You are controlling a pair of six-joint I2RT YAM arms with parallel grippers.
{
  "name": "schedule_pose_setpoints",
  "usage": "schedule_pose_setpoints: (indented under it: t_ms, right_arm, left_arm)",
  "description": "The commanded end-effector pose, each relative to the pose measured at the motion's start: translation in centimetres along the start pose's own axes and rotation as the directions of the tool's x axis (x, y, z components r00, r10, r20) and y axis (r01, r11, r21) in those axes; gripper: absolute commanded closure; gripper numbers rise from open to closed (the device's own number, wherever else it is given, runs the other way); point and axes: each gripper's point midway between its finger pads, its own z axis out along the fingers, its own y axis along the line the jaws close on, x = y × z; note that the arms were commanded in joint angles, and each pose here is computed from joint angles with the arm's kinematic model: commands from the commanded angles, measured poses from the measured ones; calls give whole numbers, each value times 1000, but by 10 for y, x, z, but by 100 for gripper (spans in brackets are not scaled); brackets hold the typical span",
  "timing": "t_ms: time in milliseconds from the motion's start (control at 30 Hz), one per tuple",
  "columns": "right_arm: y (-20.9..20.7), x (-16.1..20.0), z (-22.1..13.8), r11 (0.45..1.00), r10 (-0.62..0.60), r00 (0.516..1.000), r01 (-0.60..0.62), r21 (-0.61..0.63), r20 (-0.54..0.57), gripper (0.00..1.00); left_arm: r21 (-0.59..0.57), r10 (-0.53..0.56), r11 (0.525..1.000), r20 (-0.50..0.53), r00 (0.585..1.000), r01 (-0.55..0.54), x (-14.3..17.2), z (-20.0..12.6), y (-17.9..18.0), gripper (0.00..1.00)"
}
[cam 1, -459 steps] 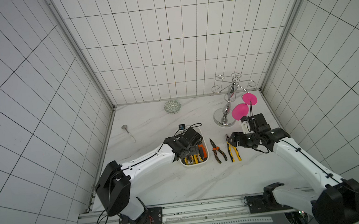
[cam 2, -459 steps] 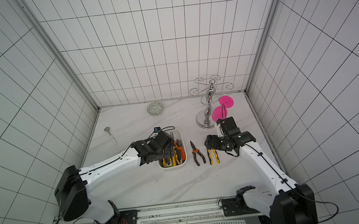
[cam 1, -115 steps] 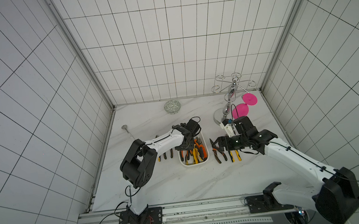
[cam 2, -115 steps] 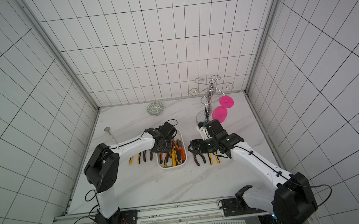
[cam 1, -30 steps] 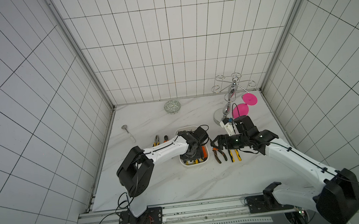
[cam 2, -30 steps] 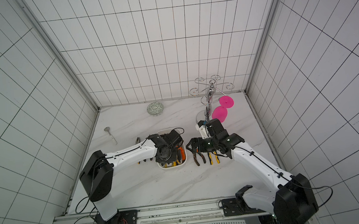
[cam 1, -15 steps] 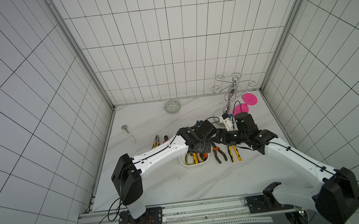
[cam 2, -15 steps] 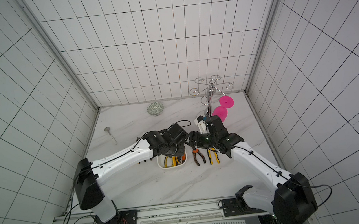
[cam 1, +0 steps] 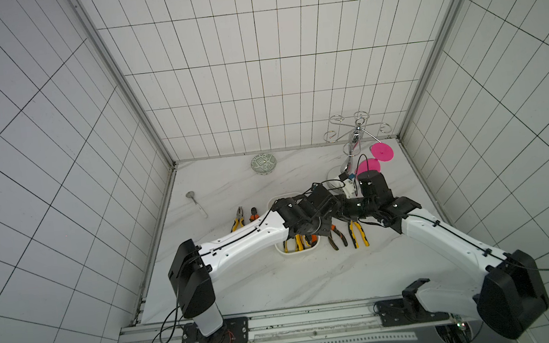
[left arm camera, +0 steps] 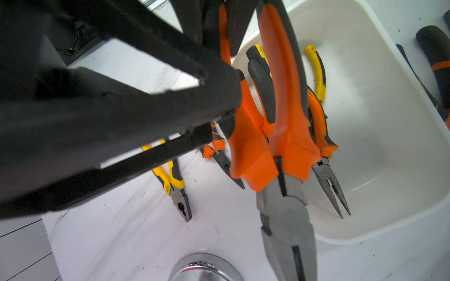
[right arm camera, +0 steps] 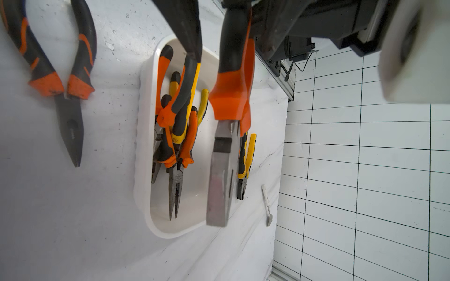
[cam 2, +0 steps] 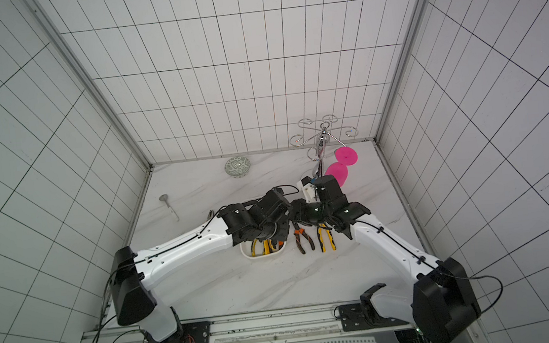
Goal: Take the pliers out of the storage box
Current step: Place the pliers at the center of the board.
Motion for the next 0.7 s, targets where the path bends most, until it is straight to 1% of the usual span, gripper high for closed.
schedule_pose_setpoints:
  t_ms: [0,133,200,300,400,433,467,500,567,667]
  right_arm:
    - [18,-15,-9,998,-31,999,33,-46,41,54]
    - [16,-14,-5,998,-18,1000,19,-52,18,53]
    - [16,-14,-4,999,-11,1000,12,-53,14,59]
    - [16,-15,-6,999,-13,1000,14,-50,24,71]
    - [15,-17,-11,998,-31,999,33,-47,38,88]
    - [14,-16,-12,998,-37,999,39,-42,39,92]
    - [13,-16,-14,998,-43,998,44,-37,41,94]
    - [11,-16,-15,999,-43,998,45,-29,41,96]
    - [6,-15,-18,999,-50,998,51,-11,45,99]
    - [0,-15,-24,998,-65,996,64,29,55,100]
  left_arm:
    - [116,35,992,113,993,-48,-23,-23,-25,100]
    - [138,54,988,123,991,-71,-25,-25,-33,100]
    - [140,57,987,122,991,-74,-24,-24,-34,100]
    - [137,60,988,116,991,-75,-23,-22,-33,100]
    - [139,62,987,110,992,-77,-21,-20,-33,100]
    - [142,62,987,108,992,-77,-20,-19,-34,97]
    - [145,62,986,106,992,-78,-19,-19,-34,95]
    - [148,62,986,106,992,-78,-19,-18,-34,90]
    - [150,62,986,109,992,-78,-18,-17,-34,78]
    - [152,61,985,125,990,-80,-19,-20,-32,62]
